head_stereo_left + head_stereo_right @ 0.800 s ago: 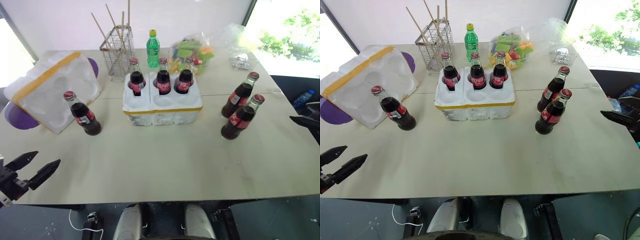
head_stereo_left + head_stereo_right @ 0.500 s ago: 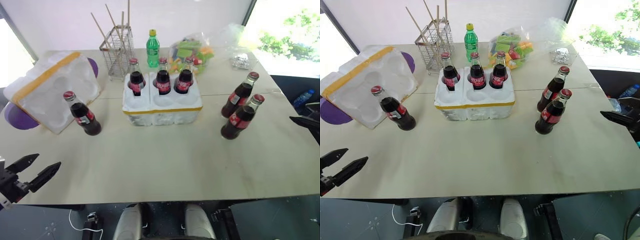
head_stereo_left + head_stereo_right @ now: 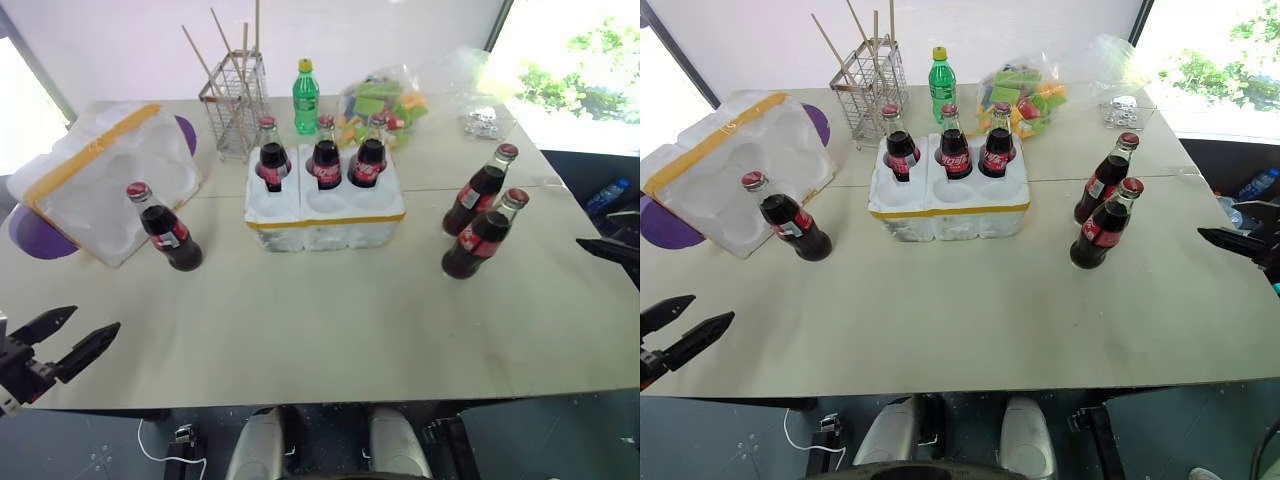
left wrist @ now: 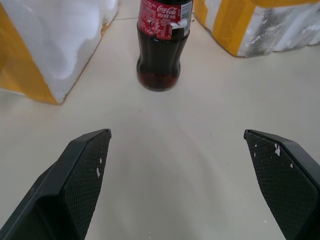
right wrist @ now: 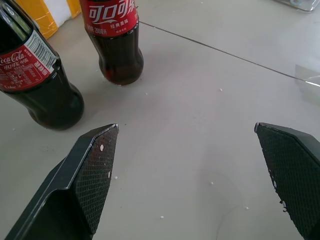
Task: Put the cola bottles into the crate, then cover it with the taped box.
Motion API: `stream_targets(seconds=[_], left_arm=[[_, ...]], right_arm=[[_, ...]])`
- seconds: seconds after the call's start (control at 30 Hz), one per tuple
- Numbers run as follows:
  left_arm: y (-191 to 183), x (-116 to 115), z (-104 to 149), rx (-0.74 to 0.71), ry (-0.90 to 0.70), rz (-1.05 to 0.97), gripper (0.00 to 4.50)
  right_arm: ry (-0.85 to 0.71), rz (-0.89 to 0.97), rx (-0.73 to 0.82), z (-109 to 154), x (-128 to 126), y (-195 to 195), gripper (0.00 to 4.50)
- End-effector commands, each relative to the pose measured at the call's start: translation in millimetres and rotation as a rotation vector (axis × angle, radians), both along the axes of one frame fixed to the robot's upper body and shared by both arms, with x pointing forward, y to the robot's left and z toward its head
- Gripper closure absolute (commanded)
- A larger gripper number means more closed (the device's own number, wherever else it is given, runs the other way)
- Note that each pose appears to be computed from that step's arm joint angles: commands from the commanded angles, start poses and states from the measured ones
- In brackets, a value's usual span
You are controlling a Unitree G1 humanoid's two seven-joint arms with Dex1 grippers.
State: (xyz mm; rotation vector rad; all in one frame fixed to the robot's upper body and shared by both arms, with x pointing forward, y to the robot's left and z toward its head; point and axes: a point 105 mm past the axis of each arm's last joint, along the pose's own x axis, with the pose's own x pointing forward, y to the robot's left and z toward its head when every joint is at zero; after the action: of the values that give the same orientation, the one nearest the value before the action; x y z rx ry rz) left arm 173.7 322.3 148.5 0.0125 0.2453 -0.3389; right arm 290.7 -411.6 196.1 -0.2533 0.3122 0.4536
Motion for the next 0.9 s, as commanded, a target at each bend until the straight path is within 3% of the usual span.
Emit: stream_targets(seconds=[0.03,0.2,0.4,0.47,0.7,0.9], left_arm=[[-1.8,4.1,6.6,0.018,-0.022,-0.012,0.05],[-5.7,15.2,13.0,-0.014,-0.066,-0.020,0.05],[-9.0,45.0,21.3,-0.029,-0.118,-0.054,0.05],[-8.5,56.6,21.5,-0.026,-0.135,-0.051,0.05],[-16.0,92.2,23.6,-0.006,-0.199,-0.036,0.05],[-26.2,107.1,25.2,-0.016,-0.225,-0.062,0.05]], right_arm=[[-0.062,0.015,-0.016,15.8,1.1,1.6,0.00],[-0.058,0.055,-0.064,38.1,-4.2,1.9,0.00],[-0.154,0.240,-0.030,138.1,-19.3,37.2,0.00],[-0.179,0.308,-0.023,156.7,-22.2,55.5,0.00],[-0.180,0.604,-0.016,177.7,-37.2,126.6,0.00],[-0.159,0.775,-0.013,173.9,-52.5,168.6,0.00]])
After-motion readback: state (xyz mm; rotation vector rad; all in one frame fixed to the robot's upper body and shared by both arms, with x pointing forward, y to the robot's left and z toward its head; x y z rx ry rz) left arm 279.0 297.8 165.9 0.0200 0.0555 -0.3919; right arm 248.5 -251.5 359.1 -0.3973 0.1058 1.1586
